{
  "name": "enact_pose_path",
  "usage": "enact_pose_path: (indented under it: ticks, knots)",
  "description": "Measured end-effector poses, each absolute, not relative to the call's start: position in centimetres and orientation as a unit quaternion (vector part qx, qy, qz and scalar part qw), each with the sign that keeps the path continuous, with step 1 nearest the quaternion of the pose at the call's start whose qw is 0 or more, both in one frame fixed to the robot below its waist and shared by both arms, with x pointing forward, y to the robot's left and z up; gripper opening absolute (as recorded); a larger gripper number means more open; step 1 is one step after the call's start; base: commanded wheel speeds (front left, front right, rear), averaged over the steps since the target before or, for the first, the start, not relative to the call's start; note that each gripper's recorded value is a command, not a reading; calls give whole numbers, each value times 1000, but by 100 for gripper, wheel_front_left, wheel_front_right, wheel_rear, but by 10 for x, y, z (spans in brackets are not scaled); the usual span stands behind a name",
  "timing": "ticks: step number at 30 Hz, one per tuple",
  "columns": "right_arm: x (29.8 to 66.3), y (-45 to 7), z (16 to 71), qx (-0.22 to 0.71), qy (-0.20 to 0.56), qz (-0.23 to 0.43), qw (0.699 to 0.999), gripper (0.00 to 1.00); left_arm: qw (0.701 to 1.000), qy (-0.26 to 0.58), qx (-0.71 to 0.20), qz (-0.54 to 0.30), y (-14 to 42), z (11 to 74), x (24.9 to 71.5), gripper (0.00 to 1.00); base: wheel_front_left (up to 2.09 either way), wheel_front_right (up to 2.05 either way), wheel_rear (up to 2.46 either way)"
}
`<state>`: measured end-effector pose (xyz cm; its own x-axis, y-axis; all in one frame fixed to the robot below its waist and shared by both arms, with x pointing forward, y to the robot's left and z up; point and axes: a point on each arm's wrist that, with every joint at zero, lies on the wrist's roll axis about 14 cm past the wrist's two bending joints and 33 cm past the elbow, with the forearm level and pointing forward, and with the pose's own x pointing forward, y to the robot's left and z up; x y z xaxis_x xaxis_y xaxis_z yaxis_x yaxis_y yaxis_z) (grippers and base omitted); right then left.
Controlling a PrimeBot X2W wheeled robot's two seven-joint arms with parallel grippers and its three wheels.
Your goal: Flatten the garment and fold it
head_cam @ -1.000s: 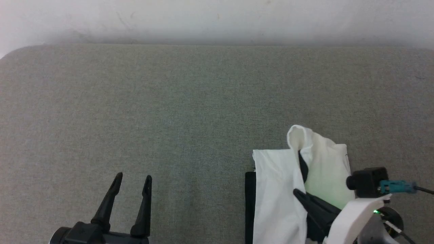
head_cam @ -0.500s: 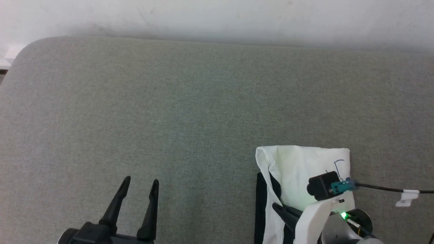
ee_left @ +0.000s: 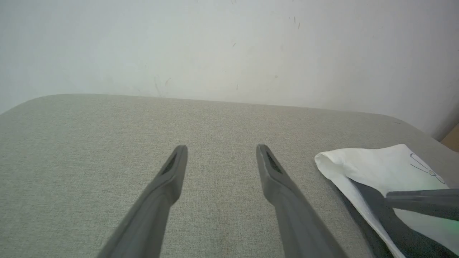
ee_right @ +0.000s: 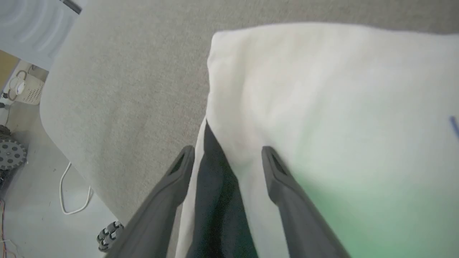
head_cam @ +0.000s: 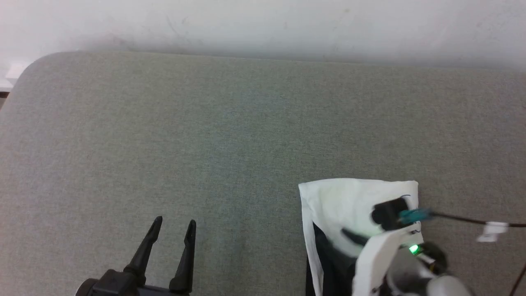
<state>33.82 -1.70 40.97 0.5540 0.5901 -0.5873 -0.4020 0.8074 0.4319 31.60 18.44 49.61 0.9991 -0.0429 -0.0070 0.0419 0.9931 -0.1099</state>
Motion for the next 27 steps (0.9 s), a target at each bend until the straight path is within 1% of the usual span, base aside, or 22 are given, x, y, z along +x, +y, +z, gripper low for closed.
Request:
enact_pose_path:
  ticks: [3, 5, 7, 9, 12, 14, 17, 20, 27]
  knots:
    - [360, -42, 433, 135, 332, 250, 899, 100, 998, 7, -57, -26, 182, 495, 319, 100, 0, 0, 0]
    - [371, -67, 446, 133, 304, 215, 919, 100, 998, 8, -58, -31, 179, 494, 321, 100, 0, 0, 0]
    - [375, -95, 454, 125, 285, 176, 934, 100, 998, 9, -58, -35, 177, 494, 324, 100, 0, 0, 0]
    - [372, -121, 454, 127, 283, 138, 940, 100, 998, 7, -59, -38, 175, 494, 328, 100, 0, 0, 0]
    - [358, -150, 441, 129, 305, 94, 939, 100, 997, 8, -58, -43, 173, 494, 332, 100, 0, 0, 0]
    - [351, -159, 433, 154, 314, 79, 934, 100, 997, 8, -58, -46, 172, 493, 334, 100, 0, 0, 0]
    - [348, -164, 424, 166, 319, 68, 931, 100, 997, 10, -58, -48, 171, 492, 336, 100, 0, 0, 0]
    - [343, -160, 409, 179, 339, 68, 921, 100, 997, 11, -56, -47, 172, 491, 337, 100, 0, 0, 0]
    - [338, -136, 383, 191, 390, 95, 896, 100, 998, 16, -47, -40, 181, 491, 337, 100, 0, 0, 0]
